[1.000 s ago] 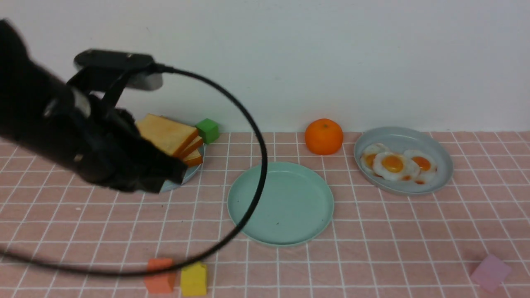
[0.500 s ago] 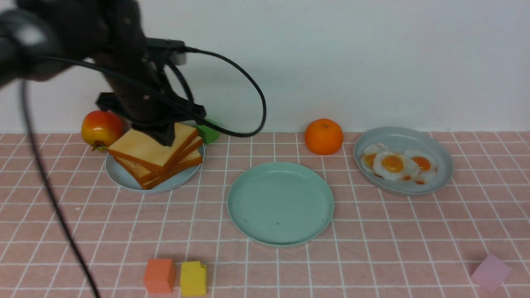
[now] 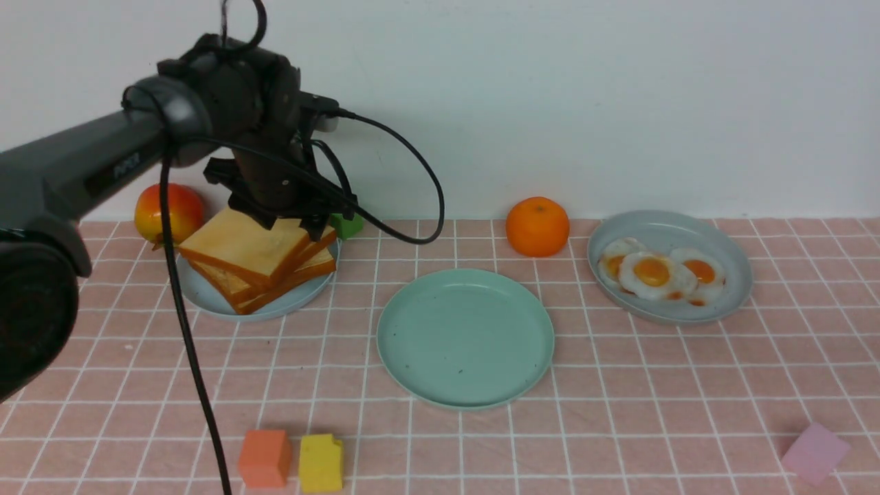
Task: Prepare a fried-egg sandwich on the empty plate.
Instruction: Use the left arm to grab a slice of bread
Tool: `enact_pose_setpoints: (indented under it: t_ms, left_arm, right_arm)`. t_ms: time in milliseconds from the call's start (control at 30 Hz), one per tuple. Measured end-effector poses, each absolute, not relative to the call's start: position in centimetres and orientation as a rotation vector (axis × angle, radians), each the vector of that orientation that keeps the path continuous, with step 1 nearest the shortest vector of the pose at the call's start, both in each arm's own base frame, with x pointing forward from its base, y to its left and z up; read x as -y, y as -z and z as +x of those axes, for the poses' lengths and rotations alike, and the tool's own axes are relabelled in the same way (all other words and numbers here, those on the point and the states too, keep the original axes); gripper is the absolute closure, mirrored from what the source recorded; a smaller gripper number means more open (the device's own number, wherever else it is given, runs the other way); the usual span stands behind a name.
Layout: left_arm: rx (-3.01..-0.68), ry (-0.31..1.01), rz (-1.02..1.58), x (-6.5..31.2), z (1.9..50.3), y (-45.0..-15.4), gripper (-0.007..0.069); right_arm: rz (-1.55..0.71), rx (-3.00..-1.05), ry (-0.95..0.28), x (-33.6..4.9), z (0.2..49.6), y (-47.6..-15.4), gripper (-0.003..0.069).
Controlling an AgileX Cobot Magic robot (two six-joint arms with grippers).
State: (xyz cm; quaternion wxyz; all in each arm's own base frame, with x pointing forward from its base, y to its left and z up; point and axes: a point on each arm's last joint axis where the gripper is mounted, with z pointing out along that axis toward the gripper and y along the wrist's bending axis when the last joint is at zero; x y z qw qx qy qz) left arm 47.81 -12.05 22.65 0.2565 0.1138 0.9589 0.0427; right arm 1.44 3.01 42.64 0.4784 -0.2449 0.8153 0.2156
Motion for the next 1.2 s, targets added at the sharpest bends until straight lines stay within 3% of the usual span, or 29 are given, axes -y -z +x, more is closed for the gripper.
enact_pose_setpoints:
  t_ms: [200, 467, 600, 700, 833, 1033, 1200]
  left_arm:
    - [-2.587, -0.171, 0.288, 11.8, 48.5, -21.3, 0.0182]
    - [-2.582, -0.180, 0.287, 11.8, 48.8, -20.6, 0.0270]
    - [-2.584, -0.166, 0.281, 12.0, 48.9, -20.5, 0.0400]
    - [-2.594, -0.137, 0.267, 12.2, 48.8, -20.5, 0.0573]
    - [-2.595, -0.117, 0.271, 12.3, 48.8, -20.6, 0.0631]
    - [-2.579, -0.099, 0.288, 12.4, 47.8, -23.4, 0.0631]
    - [-2.481, -0.083, 0.311, 13.1, 45.7, -29.0, 0.0632]
  right_arm:
    - [-0.603, -1.988, -0.559, -3.2, 1.3, -42.7, 0.0586]
    - [-0.608, -1.987, -0.592, -3.4, 1.2, -42.7, 0.0578]
    - [-0.608, -1.987, -0.593, -3.4, 1.2, -42.7, 0.0574]
    - [-0.608, -1.987, -0.593, -3.4, 1.2, -42.7, 0.0571]
    - [-0.608, -1.987, -0.593, -3.4, 1.2, -42.7, 0.0571]
    - [-0.609, -1.988, -0.593, -3.4, 1.2, -42.7, 0.0566]
    - [-0.609, -1.989, -0.594, -3.4, 1.1, -42.7, 0.0557]
